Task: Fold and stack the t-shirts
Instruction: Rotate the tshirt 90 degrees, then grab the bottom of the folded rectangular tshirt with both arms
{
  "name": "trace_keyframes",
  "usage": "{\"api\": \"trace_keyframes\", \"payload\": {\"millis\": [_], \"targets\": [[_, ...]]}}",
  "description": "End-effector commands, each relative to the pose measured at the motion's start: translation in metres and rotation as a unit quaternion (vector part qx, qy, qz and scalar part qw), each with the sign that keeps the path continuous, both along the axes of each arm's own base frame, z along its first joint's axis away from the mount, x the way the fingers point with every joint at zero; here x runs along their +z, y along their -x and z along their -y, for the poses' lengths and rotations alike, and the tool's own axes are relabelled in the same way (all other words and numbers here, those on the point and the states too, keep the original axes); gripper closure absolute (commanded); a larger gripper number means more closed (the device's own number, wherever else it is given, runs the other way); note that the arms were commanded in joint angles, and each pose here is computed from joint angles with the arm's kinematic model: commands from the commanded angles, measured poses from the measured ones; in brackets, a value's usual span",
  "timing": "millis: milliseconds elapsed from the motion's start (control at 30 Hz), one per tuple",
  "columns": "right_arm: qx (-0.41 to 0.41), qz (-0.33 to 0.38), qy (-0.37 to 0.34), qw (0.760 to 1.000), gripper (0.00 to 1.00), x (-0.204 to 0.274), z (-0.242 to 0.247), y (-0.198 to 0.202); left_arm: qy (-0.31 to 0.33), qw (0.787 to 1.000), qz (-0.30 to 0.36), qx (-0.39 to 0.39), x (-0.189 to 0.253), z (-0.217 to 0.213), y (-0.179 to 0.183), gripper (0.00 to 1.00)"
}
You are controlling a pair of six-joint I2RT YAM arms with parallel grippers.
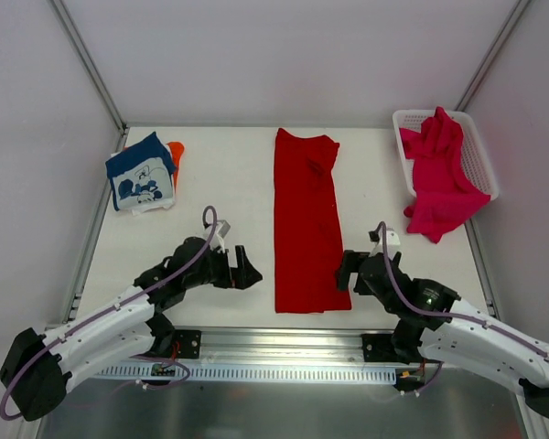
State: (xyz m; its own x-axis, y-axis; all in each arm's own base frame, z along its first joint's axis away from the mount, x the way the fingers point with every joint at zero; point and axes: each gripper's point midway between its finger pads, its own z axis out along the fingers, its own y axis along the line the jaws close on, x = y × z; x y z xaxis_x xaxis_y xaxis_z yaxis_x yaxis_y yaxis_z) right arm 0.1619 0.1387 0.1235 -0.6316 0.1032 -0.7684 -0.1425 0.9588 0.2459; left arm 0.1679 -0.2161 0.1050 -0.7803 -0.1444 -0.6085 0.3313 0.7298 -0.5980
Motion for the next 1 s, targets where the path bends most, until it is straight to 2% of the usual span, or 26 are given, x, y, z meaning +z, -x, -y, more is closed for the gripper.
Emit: {"api": "trace_keyframes", "payload": {"millis": [0,133,200,333,400,533,667,767,833,867,967], "targets": [[-0.033,-0.050,-0.004,0.998,0.00,-0.034,0.011,0.015,0.076,0.997,0.015,0.020,0.017,0.021,-0.004,0.01],[-0.033,-0.081,-0.023,0.996,0.01,-0.058,0.002,0.022,0.083,0.996,-0.019,-0.015,-0.006,0.044,0.015,0.04],[-0.038,-0.094,-0.020,0.995,0.06,-0.070,0.002,0.024,0.069,0.997,-0.031,-0.014,-0.022,0.050,0.019,0.06],[-0.047,-0.102,-0.023,0.993,0.09,-0.079,0.003,0.026,0.087,0.994,-0.044,-0.043,-0.028,0.081,0.037,0.09],[-0.050,-0.107,-0.024,0.993,0.10,-0.084,0.004,0.028,0.071,0.995,-0.053,-0.037,-0.041,0.086,0.040,0.09],[-0.052,-0.113,-0.034,0.992,0.12,-0.090,0.005,0.032,0.081,0.994,-0.064,-0.028,-0.051,0.096,0.048,0.12],[-0.055,-0.118,-0.040,0.991,0.14,-0.096,0.006,0.035,0.076,0.994,-0.067,-0.039,-0.055,0.106,0.058,0.21],[-0.056,-0.122,-0.043,0.990,0.19,-0.099,0.005,0.035,0.071,0.994,-0.067,-0.043,-0.057,0.113,0.061,0.23],[-0.053,-0.123,-0.045,0.990,0.31,-0.099,0.002,0.036,0.068,0.994,-0.070,-0.045,-0.059,0.116,0.062,0.23],[-0.052,-0.126,-0.041,0.990,0.42,-0.101,0.002,0.036,0.067,0.994,-0.070,-0.044,-0.060,0.116,0.062,0.23],[-0.054,-0.127,-0.035,0.990,0.59,-0.101,0.001,0.036,0.065,0.995,-0.068,-0.043,-0.060,0.115,0.062,0.24]]}}
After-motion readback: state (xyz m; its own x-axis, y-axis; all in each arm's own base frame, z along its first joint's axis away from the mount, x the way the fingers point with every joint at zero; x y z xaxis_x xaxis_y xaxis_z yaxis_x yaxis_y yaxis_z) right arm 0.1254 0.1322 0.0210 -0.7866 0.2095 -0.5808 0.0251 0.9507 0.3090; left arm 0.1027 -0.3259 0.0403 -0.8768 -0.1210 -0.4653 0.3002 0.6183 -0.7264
